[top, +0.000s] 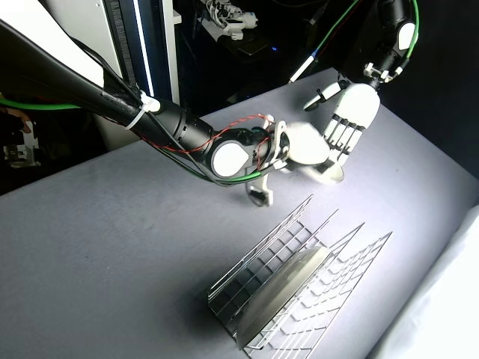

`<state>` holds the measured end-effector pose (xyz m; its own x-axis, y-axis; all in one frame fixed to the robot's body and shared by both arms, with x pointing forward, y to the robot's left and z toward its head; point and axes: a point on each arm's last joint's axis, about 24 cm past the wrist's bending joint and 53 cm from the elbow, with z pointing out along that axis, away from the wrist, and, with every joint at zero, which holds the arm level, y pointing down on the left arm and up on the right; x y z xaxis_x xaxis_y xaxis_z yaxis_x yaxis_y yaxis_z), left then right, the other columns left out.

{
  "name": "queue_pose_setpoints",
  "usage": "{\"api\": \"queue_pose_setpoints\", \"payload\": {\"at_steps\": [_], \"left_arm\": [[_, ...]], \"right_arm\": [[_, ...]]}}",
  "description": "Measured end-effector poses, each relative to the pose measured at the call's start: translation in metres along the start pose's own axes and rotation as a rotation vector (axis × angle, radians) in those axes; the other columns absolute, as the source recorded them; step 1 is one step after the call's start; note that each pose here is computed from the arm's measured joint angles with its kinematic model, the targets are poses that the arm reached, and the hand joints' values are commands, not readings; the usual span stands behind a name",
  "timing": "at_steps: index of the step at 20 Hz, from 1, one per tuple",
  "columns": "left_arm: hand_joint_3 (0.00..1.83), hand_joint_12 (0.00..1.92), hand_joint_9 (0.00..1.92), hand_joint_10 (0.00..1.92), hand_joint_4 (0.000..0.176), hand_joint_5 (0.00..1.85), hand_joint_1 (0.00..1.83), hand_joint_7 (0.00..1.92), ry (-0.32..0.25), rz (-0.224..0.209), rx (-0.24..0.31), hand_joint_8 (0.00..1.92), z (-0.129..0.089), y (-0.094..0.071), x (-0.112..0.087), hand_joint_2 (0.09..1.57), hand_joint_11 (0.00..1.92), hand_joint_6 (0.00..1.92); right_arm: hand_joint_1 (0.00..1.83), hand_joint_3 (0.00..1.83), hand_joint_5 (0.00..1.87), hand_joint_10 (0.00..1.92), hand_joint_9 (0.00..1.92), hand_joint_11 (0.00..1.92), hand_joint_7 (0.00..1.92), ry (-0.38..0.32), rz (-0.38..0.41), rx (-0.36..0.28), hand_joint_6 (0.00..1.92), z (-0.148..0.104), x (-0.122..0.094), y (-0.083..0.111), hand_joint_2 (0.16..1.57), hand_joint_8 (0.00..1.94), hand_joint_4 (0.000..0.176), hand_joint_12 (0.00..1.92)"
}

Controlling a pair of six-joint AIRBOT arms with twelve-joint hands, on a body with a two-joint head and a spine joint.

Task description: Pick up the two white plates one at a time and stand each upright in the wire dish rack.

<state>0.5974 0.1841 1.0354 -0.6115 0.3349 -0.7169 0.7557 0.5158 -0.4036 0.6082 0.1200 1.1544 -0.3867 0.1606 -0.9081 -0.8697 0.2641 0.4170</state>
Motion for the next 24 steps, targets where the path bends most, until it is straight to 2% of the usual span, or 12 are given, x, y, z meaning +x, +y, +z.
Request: {"api": "queue_pose_setpoints", "payload": {"at_steps": [1,3,6,9,10,12,14,16,20,22,23,24], "left_arm": [[0.00,0.00,0.00,0.00,0.000,0.00,0.00,0.00,0.000,-0.001,0.001,0.00,0.000,0.000,0.000,1.09,0.00,0.00],[0.00,0.00,0.00,0.00,0.000,0.01,0.00,0.01,-0.001,0.006,0.001,0.00,-0.001,0.000,-0.003,1.08,0.00,0.00],[0.00,0.00,0.00,0.00,0.000,0.00,0.00,0.00,-0.022,0.032,0.010,0.00,-0.002,-0.003,-0.017,1.07,0.00,0.00],[0.00,0.00,0.00,0.00,0.000,0.00,0.00,0.00,-0.070,0.077,0.002,0.00,-0.007,-0.003,-0.046,1.09,0.00,0.00],[0.00,0.00,0.00,0.00,0.000,0.00,0.00,0.00,-0.104,0.088,0.001,0.00,-0.009,-0.005,-0.061,1.08,0.00,0.00],[0.00,0.00,0.00,0.00,0.000,0.00,0.00,0.00,-0.194,0.092,0.009,0.00,-0.021,-0.010,-0.093,1.08,0.00,0.00],[0.00,0.00,0.00,0.00,0.000,0.00,0.00,0.00,-0.235,0.102,0.006,0.00,-0.029,-0.012,-0.109,1.07,0.00,0.00],[0.00,0.00,0.00,0.00,0.000,0.00,0.00,0.00,-0.244,0.125,-0.013,0.00,-0.041,-0.009,-0.116,1.09,0.00,0.00],[0.01,0.00,0.00,0.00,0.000,0.00,0.00,0.00,-0.307,0.179,-0.043,0.00,-0.079,-0.012,-0.138,1.09,0.00,0.00],[0.01,0.00,0.00,0.00,0.000,0.00,0.00,0.00,-0.295,0.205,-0.061,0.00,-0.092,-0.012,-0.143,1.11,0.00,0.00],[0.01,0.00,0.00,0.00,0.000,0.00,0.00,0.00,-0.293,0.214,-0.069,0.00,-0.098,-0.013,-0.147,1.10,0.00,0.00],[0.00,0.00,0.00,0.00,0.000,0.00,0.00,0.00,-0.315,0.201,-0.068,0.00,-0.107,-0.015,-0.154,1.10,0.00,0.00]], "right_arm": [[1.39,0.00,0.94,1.08,1.01,0.95,1.10,0.002,-0.004,-0.001,0.97,0.000,0.000,0.000,1.08,0.75,0.000,1.18],[1.38,0.00,0.92,1.08,0.99,0.94,1.11,0.000,-0.003,-0.003,1.02,0.000,0.000,0.001,1.09,0.74,0.000,1.15],[1.38,0.00,0.93,1.07,0.99,0.93,1.10,-0.003,-0.004,-0.005,1.03,-0.001,-0.001,0.001,1.08,0.75,0.000,1.17],[1.38,0.00,0.93,1.10,0.96,0.91,1.07,-0.024,-0.005,-0.025,1.06,-0.008,-0.009,0.006,1.09,0.78,0.000,1.16],[1.38,0.00,0.91,1.10,0.96,0.91,1.06,-0.029,-0.005,-0.028,1.08,-0.011,-0.012,0.006,1.10,0.79,0.000,1.16],[1.38,0.00,0.91,1.12,0.96,0.90,1.05,-0.038,-0.008,-0.034,1.06,-0.015,-0.020,0.011,1.10,0.83,0.000,1.17],[1.38,0.00,0.93,1.10,0.97,0.92,1.05,-0.046,-0.006,-0.029,1.02,-0.020,-0.028,0.014,1.09,0.86,0.000,1.16],[1.38,0.00,0.94,1.09,0.96,0.93,1.06,-0.057,0.001,-0.026,1.02,-0.023,-0.039,0.021,1.09,0.84,0.000,1.14],[1.38,0.00,0.90,1.12,0.94,0.91,1.04,-0.098,0.060,-0.043,1.07,-0.033,-0.059,0.044,1.10,0.88,0.000,1.16],[1.38,0.00,0.91,1.11,0.96,0.92,1.04,-0.108,0.090,-0.034,1.06,-0.040,-0.064,0.048,1.10,0.85,0.000,1.16],[1.38,0.00,0.91,1.10,0.98,0.93,1.05,-0.112,0.100,-0.028,1.05,-0.043,-0.067,0.049,1.10,0.85,0.000,1.16],[1.38,0.00,0.92,1.10,0.98,0.93,1.05,-0.118,0.111,-0.020,1.03,-0.047,-0.071,0.051,1.09,0.85,0.000,1.17]]}}
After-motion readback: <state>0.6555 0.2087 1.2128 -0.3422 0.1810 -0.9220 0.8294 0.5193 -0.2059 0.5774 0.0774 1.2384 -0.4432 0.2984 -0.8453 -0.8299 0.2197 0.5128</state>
